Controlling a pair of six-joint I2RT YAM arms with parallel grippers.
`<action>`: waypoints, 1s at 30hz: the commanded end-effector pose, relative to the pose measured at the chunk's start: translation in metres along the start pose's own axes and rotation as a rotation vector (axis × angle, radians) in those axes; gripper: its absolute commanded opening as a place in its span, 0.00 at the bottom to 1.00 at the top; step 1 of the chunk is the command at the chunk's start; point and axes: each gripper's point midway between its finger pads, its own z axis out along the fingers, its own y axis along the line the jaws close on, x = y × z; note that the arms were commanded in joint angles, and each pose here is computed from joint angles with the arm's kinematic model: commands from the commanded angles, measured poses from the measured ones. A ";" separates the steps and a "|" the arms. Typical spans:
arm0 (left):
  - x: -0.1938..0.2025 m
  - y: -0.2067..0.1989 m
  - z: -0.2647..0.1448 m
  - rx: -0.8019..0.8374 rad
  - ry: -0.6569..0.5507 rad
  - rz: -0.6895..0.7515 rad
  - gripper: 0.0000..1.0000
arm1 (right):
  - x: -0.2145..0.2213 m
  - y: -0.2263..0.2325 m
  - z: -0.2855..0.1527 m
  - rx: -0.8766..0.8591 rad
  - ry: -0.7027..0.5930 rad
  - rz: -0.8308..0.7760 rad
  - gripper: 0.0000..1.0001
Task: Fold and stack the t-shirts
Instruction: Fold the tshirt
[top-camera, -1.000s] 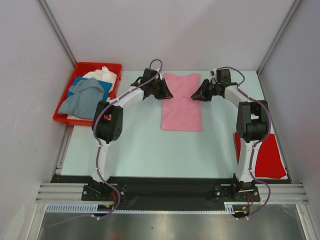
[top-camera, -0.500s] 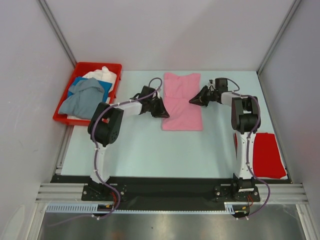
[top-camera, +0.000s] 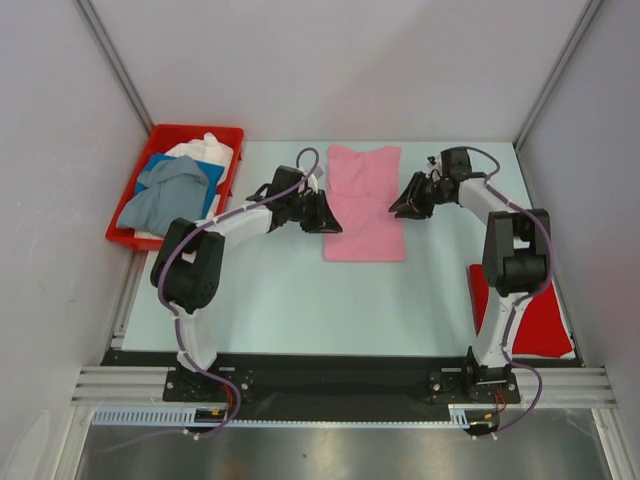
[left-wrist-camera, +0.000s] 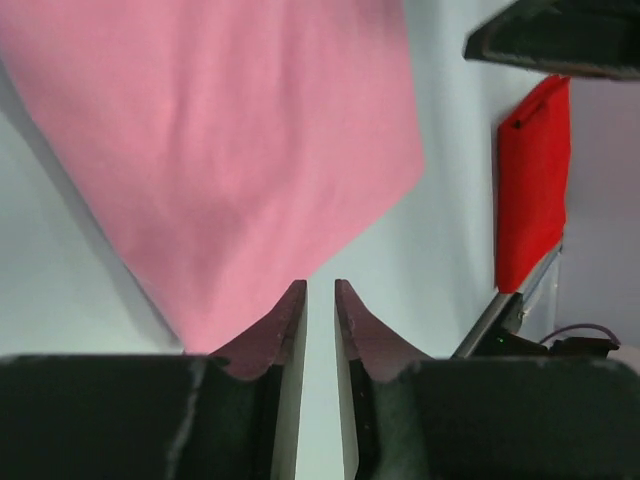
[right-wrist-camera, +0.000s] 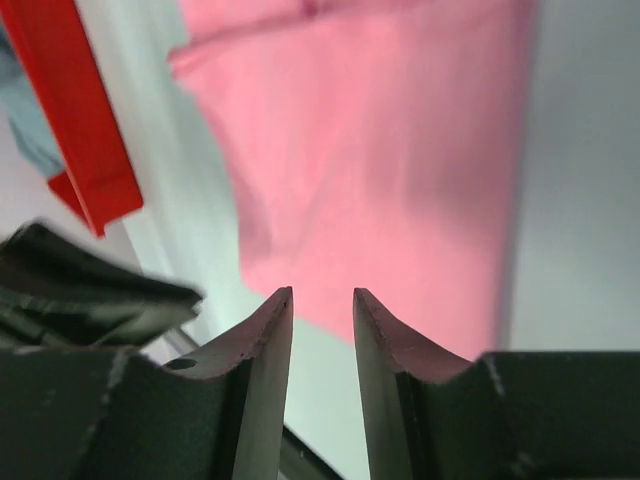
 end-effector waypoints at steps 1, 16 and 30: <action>0.030 0.001 0.009 0.082 0.059 -0.076 0.22 | 0.041 0.004 -0.011 -0.029 0.043 -0.036 0.37; 0.094 0.038 -0.021 -0.103 0.118 -0.084 0.26 | 0.089 -0.062 -0.030 0.076 0.108 0.067 0.29; 0.097 0.071 -0.009 -0.198 0.090 -0.363 0.58 | 0.108 -0.078 -0.024 0.057 0.099 0.259 0.55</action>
